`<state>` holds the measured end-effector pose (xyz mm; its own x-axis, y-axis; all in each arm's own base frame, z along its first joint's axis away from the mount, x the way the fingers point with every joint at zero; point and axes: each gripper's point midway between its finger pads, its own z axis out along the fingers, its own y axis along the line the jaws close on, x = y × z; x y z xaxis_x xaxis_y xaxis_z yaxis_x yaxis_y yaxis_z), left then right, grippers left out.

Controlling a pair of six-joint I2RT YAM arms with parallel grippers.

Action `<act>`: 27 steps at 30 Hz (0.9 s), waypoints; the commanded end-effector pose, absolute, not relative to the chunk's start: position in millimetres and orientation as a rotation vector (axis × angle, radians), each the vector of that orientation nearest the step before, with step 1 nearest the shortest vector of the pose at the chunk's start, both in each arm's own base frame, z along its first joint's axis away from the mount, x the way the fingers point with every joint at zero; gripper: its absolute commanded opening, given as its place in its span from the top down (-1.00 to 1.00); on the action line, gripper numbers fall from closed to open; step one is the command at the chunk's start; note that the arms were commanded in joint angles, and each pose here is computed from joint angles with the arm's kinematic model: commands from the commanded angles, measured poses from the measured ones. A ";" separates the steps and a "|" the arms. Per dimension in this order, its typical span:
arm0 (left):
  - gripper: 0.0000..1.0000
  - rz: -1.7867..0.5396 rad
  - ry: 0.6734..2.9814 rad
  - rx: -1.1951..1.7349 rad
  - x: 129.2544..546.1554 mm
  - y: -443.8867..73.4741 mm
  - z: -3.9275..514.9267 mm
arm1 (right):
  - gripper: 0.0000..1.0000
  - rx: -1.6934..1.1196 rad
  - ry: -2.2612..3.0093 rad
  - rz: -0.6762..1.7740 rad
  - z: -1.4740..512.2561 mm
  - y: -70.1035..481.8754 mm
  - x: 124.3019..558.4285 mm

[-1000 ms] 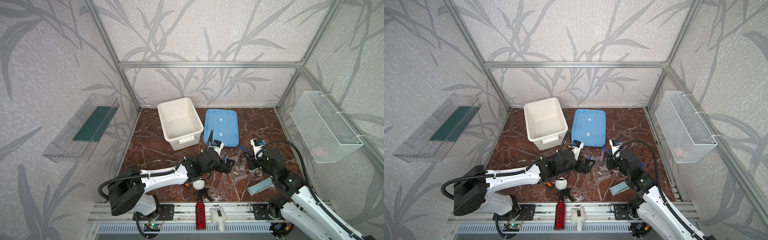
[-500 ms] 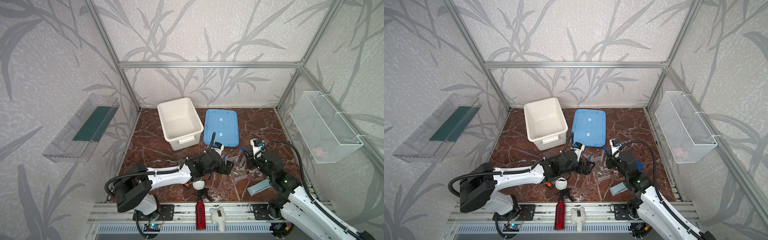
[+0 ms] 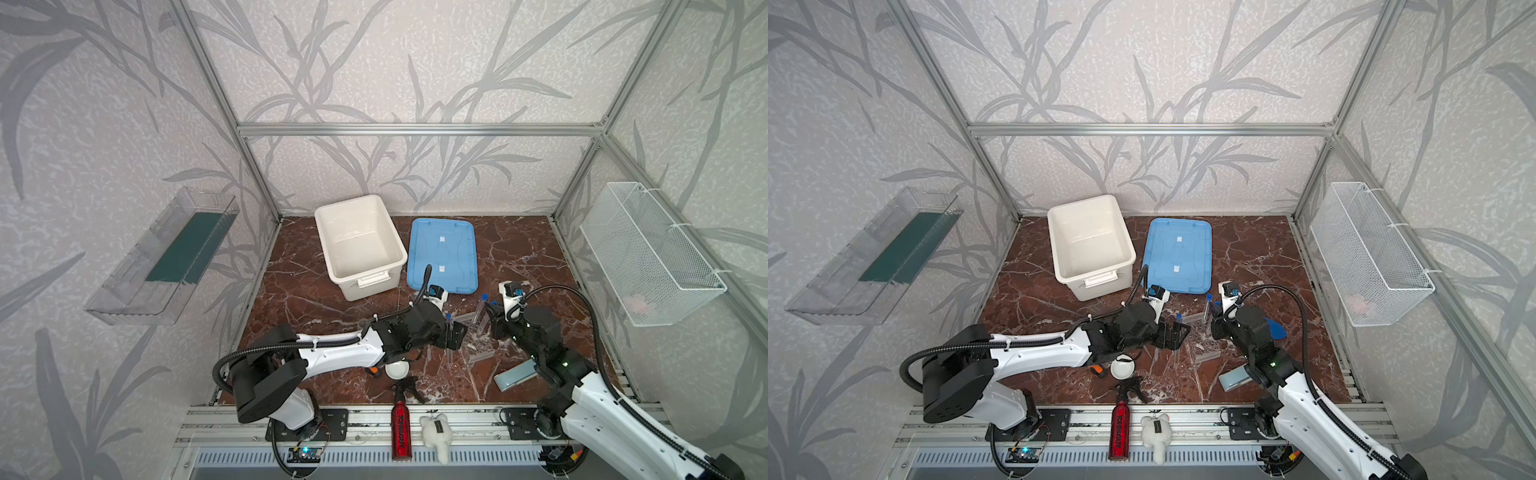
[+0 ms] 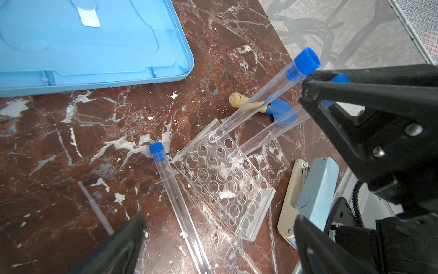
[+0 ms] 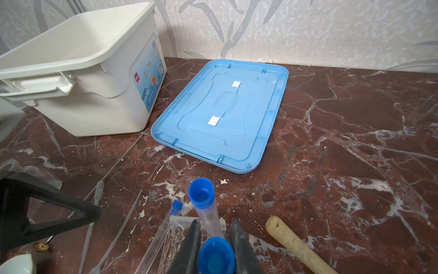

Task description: Organize the chemistry lab equipment

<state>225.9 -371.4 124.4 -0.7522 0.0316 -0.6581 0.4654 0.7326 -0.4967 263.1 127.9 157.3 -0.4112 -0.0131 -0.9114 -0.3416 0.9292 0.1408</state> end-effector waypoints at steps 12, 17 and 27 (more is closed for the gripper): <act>-0.56 -0.545 2.525 0.522 226.3 -357.3 89.5 | -0.71 -0.075 1.924 0.364 189.4 105.3 255.2; -0.30 -0.451 2.627 0.557 220.5 -355.6 70.2 | -0.98 -0.017 1.920 0.354 209.9 94.7 249.0; -0.13 -0.360 2.725 0.647 213.1 -364.4 45.7 | -0.98 0.008 1.920 0.350 213.6 89.9 245.7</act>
